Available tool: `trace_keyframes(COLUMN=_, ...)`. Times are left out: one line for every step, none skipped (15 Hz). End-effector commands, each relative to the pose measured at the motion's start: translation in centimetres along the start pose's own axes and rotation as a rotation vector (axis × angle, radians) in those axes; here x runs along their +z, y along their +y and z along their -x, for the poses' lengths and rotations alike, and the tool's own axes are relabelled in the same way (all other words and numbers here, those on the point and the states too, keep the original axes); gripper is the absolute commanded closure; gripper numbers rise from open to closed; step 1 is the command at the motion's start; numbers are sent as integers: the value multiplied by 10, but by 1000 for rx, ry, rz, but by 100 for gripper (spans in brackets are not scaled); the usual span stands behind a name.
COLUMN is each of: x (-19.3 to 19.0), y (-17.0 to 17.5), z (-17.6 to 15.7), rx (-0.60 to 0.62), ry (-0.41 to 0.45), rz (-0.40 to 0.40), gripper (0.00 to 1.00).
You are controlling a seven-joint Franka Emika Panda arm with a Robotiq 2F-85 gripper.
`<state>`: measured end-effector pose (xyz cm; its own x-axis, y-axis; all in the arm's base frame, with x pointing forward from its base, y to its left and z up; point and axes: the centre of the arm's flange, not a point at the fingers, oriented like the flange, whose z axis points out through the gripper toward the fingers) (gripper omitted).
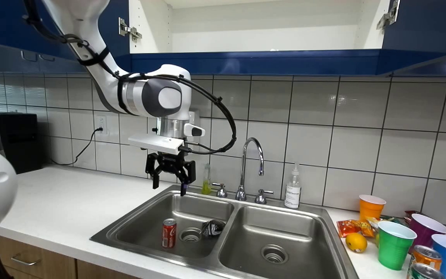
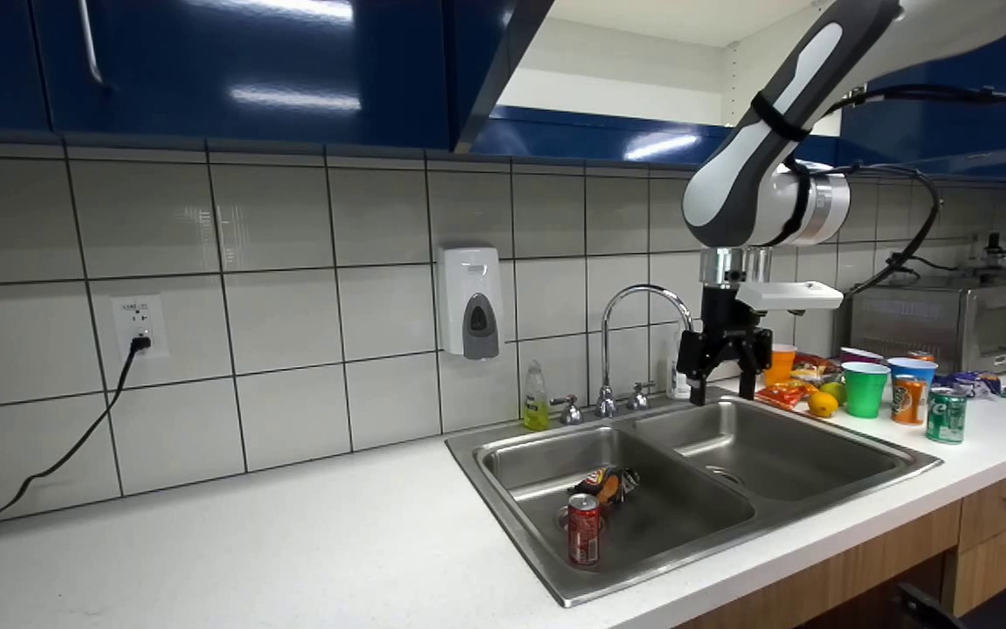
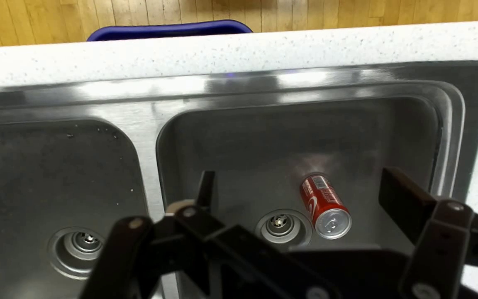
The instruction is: Take the soda can out of the sink and put it into the cupboard
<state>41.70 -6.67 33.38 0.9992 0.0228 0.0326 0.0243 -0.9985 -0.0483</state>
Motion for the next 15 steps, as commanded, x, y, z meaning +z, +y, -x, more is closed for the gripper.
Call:
trace_keyframes(x=0, y=0, z=0, rx=0, ry=0, rz=0, gripper=0)
trace_keyframes(x=0, y=0, z=0, rx=0, ry=0, rz=0, gripper=0)
trace_keyframes(x=0, y=0, z=0, rx=0, ry=0, rz=0, gripper=0)
trace_keyframes(x=0, y=0, z=0, rx=0, ry=0, rz=0, gripper=0)
trace_keyframes(x=3, y=-1, z=-2, rx=-4, ry=-3, rz=5, gripper=0)
trace_keyframes(x=8, y=-3, z=-4, rx=-5, ry=-5, rz=2, gripper=0)
trace_keyframes(x=11, y=-4, z=-7, rx=-4, ry=-9, rz=4, gripper=0)
trace_keyframes(x=17, y=-7, z=-9, rx=-7, ry=-16, rz=4, gripper=0)
trace_keyframes(x=21, y=-9, z=-12, rx=-12, ry=-22, rz=2, gripper=0)
trace_keyframes(x=27, y=-13, z=-16, rx=-13, ry=-28, rz=4, gripper=0)
trace_keyframes(x=32, y=-15, z=-19, rx=-15, ry=-33, rz=8, gripper=0)
trace_keyframes(x=38, y=-19, z=-22, rx=-20, ry=-37, rz=8, gripper=0)
trace_keyframes(x=44, y=-22, z=-26, rx=-24, ry=-42, rz=10, gripper=0)
trace_keyframes(x=51, y=-26, z=-30, rx=-29, ry=-50, rz=10, gripper=0)
trace_keyframes(x=56, y=-29, z=-34, rx=-33, ry=-51, rz=11, gripper=0)
